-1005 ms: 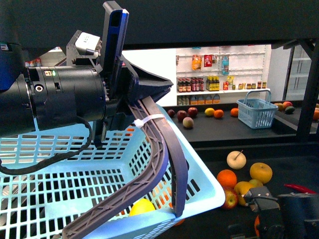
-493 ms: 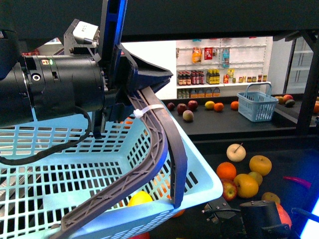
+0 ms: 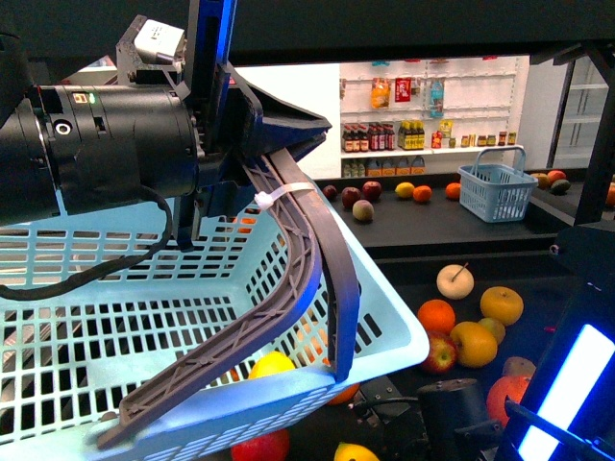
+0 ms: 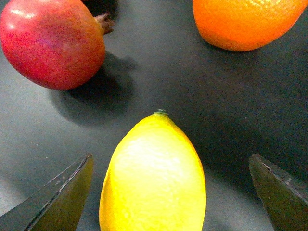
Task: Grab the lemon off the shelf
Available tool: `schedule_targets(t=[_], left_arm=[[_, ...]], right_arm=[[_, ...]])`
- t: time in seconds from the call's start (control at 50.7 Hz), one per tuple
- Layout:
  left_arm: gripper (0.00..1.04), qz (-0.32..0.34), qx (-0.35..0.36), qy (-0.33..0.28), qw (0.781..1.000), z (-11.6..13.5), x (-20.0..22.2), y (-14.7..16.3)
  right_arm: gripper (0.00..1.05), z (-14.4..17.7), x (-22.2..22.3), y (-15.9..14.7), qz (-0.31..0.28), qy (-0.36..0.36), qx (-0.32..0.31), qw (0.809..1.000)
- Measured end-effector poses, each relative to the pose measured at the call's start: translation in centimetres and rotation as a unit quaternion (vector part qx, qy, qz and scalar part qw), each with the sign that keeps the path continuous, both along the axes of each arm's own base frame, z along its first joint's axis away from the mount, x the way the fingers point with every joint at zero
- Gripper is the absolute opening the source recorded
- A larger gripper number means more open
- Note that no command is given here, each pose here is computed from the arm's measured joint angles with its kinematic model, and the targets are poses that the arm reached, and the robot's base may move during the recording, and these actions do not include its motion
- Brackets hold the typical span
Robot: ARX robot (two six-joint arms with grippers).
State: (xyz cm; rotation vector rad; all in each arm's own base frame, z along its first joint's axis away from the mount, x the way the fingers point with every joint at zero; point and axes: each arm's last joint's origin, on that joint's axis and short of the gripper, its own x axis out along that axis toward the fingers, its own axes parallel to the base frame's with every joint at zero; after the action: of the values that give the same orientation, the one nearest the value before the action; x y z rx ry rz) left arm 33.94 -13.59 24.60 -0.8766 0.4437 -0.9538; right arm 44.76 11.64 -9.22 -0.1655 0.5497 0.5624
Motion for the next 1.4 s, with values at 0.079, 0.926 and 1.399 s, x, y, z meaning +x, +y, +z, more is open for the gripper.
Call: schedule_targets(t=[0.079,0.926,1.399], left_arm=[[0.07,0.0,0.0,0.0,1.0,0.0,0.0,0.0],[0.07,-0.001,0.0,0.0,1.0,0.0,0.0,0.0],[0.07,-0.001,0.0,0.0,1.0,0.0,0.0,0.0]], right_arm=[[0.97,-0.4,0.1,0.1,0.003,0.002,-0.004,1.0],[0.6,-1.2,0.9,1.3,0.04,0.019,-0.037,0.998],[0.59,2.4,1.5,-3.4,-0.098,-0.001,-0.064,0.993]])
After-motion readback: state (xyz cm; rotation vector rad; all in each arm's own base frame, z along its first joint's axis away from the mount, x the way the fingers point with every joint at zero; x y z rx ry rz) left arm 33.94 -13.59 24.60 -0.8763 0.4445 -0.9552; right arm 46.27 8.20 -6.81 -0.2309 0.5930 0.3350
